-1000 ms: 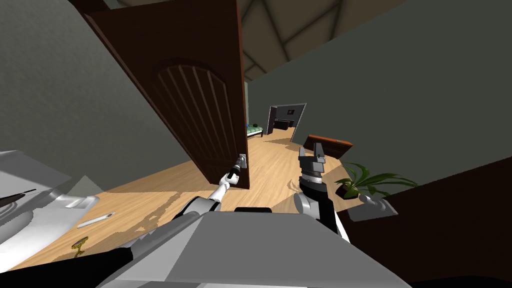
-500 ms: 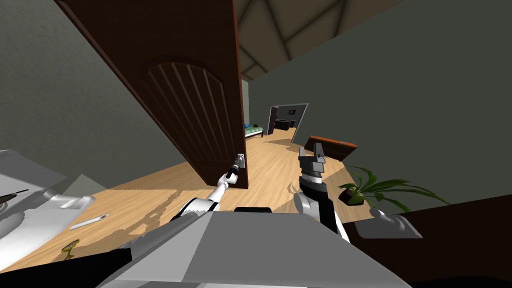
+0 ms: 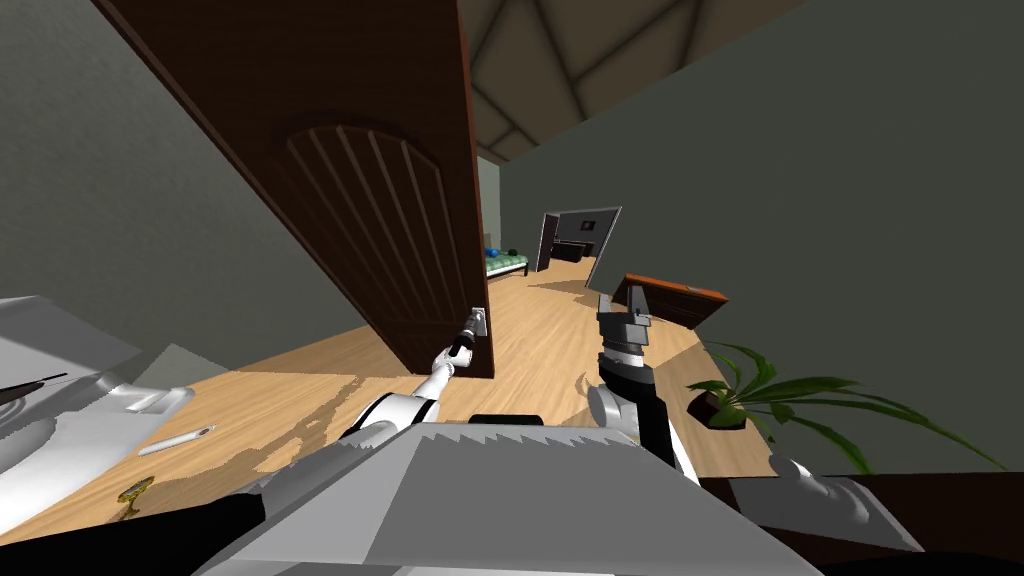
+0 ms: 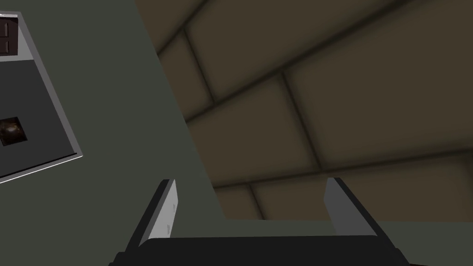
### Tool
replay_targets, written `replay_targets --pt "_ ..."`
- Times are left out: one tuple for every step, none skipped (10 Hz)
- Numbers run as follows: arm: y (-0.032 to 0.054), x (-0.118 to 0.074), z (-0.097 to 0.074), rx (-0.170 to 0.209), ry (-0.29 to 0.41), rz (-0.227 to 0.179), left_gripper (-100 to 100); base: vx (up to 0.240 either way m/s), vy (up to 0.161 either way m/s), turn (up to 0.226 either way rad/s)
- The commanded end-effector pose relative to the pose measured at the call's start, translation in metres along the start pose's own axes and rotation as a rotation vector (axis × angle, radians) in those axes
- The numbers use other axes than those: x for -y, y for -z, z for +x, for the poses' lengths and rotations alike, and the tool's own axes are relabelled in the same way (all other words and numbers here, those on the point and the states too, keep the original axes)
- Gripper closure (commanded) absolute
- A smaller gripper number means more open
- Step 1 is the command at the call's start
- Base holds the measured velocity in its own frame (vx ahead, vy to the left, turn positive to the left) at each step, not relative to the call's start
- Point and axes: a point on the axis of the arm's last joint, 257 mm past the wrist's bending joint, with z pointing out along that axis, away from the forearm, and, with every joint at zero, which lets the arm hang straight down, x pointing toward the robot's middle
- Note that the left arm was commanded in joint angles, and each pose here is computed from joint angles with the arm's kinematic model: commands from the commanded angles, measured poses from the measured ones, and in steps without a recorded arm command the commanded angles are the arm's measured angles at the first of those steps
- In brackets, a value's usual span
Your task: Push the door open
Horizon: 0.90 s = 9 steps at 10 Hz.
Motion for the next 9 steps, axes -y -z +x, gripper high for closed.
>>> replay_targets --pt "-0.0004 0.007 -0.018 0.030 -0.004 0.014 100 0.154 -0.149 0.071" --pt "-0.0004 0.007 -0.018 0.030 -0.004 0.014 100 0.090 -0.074 0.035" --pt "0.0002 0.007 -0.030 0.052 -0.002 0.013 100 0.131 -0.090 0.030" --pt "0.0005 0.007 -0.034 0.059 -0.002 0.013 100 0.142 -0.117 0.062" --pt "0.0010 0.007 -0.041 0.072 -0.001 0.013 100 0.138 -0.102 0.063" --pt "0.0016 0.007 -0.047 0.085 0.000 0.013 100 0.133 -0.121 0.074" --pt "0.0019 0.008 -0.051 0.091 0.001 0.013 100 0.135 -0.130 0.061" --pt "0.0025 0.008 -0.057 0.102 0.001 0.013 100 0.146 -0.132 0.058" --pt "0.0031 0.008 -0.062 0.113 0.002 0.013 100 0.175 -0.137 0.064"
